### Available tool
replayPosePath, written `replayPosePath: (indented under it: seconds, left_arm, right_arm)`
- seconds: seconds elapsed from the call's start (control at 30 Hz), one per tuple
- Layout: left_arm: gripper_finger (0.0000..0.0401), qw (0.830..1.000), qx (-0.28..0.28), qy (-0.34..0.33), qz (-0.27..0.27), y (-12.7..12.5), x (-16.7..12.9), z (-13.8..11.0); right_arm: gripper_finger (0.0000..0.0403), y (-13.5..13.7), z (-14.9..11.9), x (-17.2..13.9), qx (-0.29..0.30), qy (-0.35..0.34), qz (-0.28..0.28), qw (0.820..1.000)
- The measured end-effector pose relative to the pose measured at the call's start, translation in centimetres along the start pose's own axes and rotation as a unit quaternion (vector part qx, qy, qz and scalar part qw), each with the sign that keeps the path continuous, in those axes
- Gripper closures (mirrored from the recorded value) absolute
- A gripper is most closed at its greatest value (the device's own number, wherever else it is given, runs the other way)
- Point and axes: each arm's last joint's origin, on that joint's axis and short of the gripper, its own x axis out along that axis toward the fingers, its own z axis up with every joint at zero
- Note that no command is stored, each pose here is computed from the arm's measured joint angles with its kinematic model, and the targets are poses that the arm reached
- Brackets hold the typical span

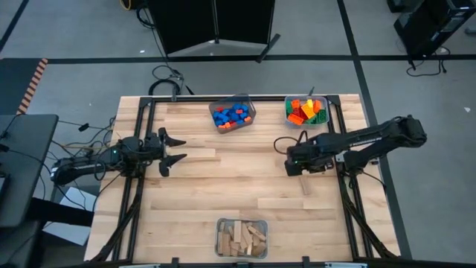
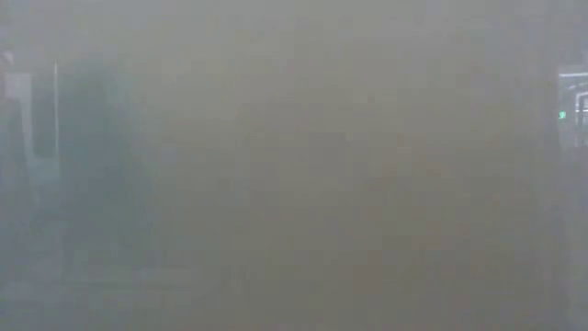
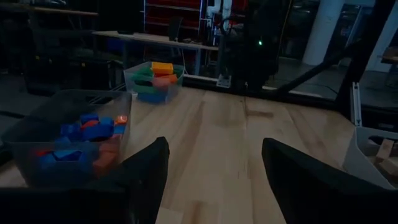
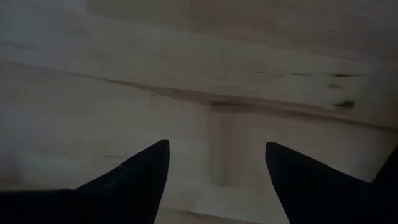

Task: Sort blocks by size
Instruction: Put the brown block into the gray bin

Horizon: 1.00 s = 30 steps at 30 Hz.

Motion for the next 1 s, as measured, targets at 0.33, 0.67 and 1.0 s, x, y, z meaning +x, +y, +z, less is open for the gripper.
replayPosePath:
  seconds: [0.33, 0.67, 1.0]
  left_arm:
    - [0.0137, 1.000, 0.000, -0.001, 0.002, 0.0, 0.0, 0.0]
    - [0.0137, 1.000, 0.001, -0.001, 0.003, 0.0, 0.0, 0.0]
    - [0.0137, 1.000, 0.001, -0.002, 0.003, 0.0, 0.0, 0.0]
  right_arm:
    - [0.0126, 1.8, -1.7, 4.7, -0.047, -0.007, -0.103, 0.994]
    - [0.0224, 3.0, -3.6, 8.1, -0.068, -0.015, -0.126, 0.990]
    - [0.0286, 3.4, -6.0, 6.2, -0.070, -0.035, -0.058, 0.995]
